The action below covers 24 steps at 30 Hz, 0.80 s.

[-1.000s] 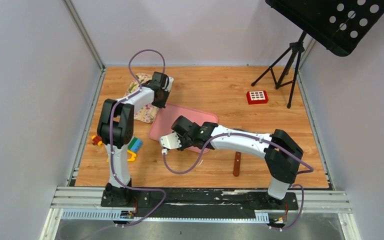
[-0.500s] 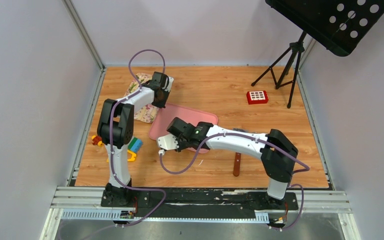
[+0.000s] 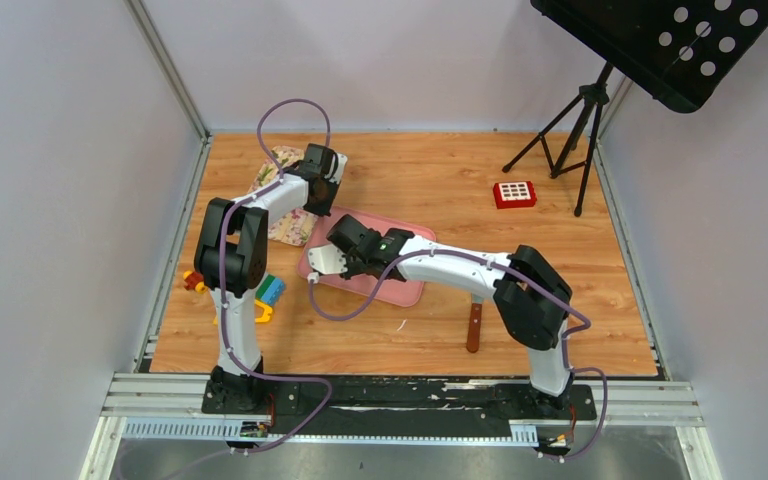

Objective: Roll out the dumpling wrappers from the dough
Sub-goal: Flatten out the dough on the work surface.

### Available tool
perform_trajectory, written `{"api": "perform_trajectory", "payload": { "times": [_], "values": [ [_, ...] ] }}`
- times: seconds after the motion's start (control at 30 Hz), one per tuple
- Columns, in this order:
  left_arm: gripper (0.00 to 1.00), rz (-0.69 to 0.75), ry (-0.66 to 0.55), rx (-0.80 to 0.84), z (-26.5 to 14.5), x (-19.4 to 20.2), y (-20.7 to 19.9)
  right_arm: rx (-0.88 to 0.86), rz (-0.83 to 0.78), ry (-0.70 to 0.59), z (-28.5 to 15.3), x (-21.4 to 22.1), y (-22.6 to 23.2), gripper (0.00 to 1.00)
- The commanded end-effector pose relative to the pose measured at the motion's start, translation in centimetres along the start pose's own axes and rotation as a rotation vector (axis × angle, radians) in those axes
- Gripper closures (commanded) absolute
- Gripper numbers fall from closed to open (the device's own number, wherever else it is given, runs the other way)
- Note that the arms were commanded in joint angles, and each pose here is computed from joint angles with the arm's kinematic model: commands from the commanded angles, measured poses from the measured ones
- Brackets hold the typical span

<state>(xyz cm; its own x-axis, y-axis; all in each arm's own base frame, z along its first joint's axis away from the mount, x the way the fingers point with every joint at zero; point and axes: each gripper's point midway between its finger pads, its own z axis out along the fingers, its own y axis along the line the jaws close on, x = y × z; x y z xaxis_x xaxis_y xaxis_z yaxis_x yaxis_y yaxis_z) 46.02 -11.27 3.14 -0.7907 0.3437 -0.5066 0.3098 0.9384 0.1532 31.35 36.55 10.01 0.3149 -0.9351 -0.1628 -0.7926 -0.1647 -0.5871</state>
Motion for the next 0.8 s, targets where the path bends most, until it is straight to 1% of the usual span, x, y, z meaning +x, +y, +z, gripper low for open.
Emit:
{"api": "perform_trajectory", "payload": {
  "times": [0.0, 0.23, 0.5, 0.67, 0.77],
  "values": [
    [1.00, 0.009, 0.107, 0.015, 0.8, 3.6, -0.5, -0.436, -0.045, 0.123, 1.7, 4.8, 11.9, 1.00],
    [1.00, 0.006, 0.102, 0.011, 0.8, 3.4, -0.4, -0.545, -0.097, 0.133, -1.8, 6.1, 15.6, 1.00],
    [1.00, 0.009, 0.103, 0.007, 0.8, 3.4, -0.3, -0.652, -0.126, 0.179, -3.3, 7.7, 19.1, 1.00],
    [1.00, 0.008, 0.103, 0.006, 0.8, 3.4, -0.3, -0.679, -0.148, 0.189, -4.6, 7.7, 19.8, 1.00],
    [1.00, 0.009, 0.104, 0.007, 0.8, 3.5, -0.3, -0.713, -0.141, 0.162, -5.5, 7.1, 20.4, 1.00]
  ]
}}
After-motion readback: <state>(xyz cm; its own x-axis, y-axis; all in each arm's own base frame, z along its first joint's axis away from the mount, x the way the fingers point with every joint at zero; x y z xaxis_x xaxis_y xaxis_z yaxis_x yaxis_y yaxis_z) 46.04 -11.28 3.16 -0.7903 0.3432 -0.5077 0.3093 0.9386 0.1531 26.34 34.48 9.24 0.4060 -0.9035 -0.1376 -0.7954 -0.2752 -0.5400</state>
